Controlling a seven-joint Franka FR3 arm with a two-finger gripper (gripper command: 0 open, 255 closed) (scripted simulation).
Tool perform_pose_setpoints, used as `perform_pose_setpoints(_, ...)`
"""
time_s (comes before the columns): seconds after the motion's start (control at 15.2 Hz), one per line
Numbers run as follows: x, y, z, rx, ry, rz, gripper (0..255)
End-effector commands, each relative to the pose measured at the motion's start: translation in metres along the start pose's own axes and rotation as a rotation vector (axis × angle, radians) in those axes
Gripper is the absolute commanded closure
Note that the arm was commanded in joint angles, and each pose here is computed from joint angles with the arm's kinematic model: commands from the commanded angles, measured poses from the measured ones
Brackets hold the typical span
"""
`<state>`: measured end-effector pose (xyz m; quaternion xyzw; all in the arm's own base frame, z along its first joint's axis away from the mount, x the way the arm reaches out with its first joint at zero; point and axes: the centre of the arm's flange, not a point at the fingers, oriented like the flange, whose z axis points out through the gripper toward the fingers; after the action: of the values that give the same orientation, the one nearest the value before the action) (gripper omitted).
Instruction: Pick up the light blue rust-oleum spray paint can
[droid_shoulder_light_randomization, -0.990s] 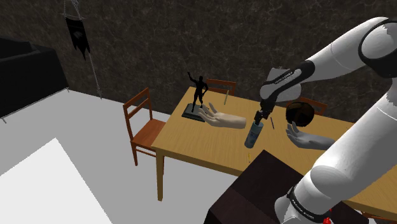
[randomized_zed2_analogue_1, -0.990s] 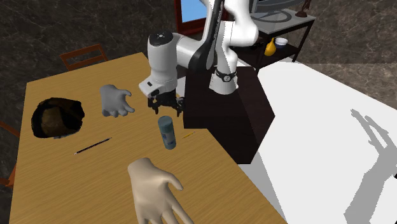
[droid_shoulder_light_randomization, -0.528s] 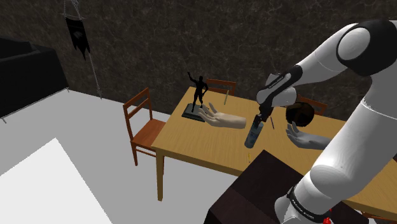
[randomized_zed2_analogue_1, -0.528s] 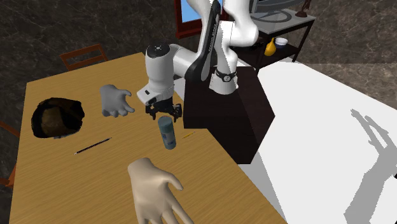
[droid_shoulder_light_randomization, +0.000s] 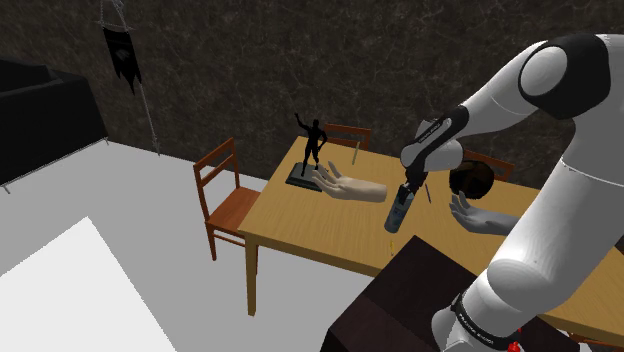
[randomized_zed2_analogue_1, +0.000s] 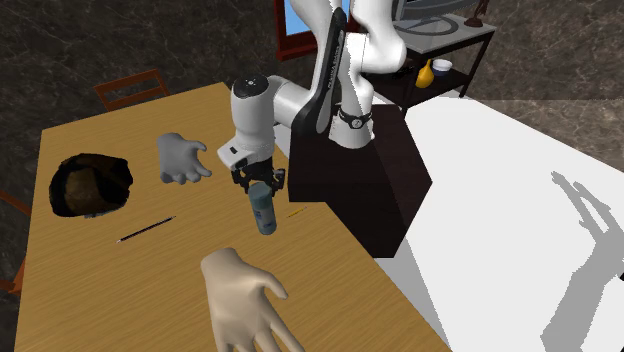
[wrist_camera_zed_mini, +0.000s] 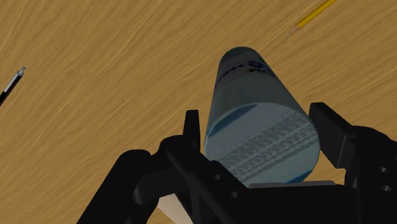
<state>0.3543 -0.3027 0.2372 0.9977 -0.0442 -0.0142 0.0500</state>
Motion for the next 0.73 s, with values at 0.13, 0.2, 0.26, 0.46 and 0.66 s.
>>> perform_pose_setpoints(0.13, -0.001, 0.0, 0.001, 0.0, -0.002, 0.0, 255)
perform_pose_setpoints(0.2, -0.001, 0.0, 0.001, 0.0, -0.002, 0.0, 255)
perform_pose_setpoints(0.26, -0.001, 0.0, 0.0, 0.0, -0.002, 0.0, 255)
perform_pose_setpoints(0.46, -0.001, 0.002, -0.015, 0.0, -0.002, 0.0, 255)
perform_pose_setpoints(0.66, -0.001, 0.003, -0.031, 0.0, -0.002, 0.0, 255)
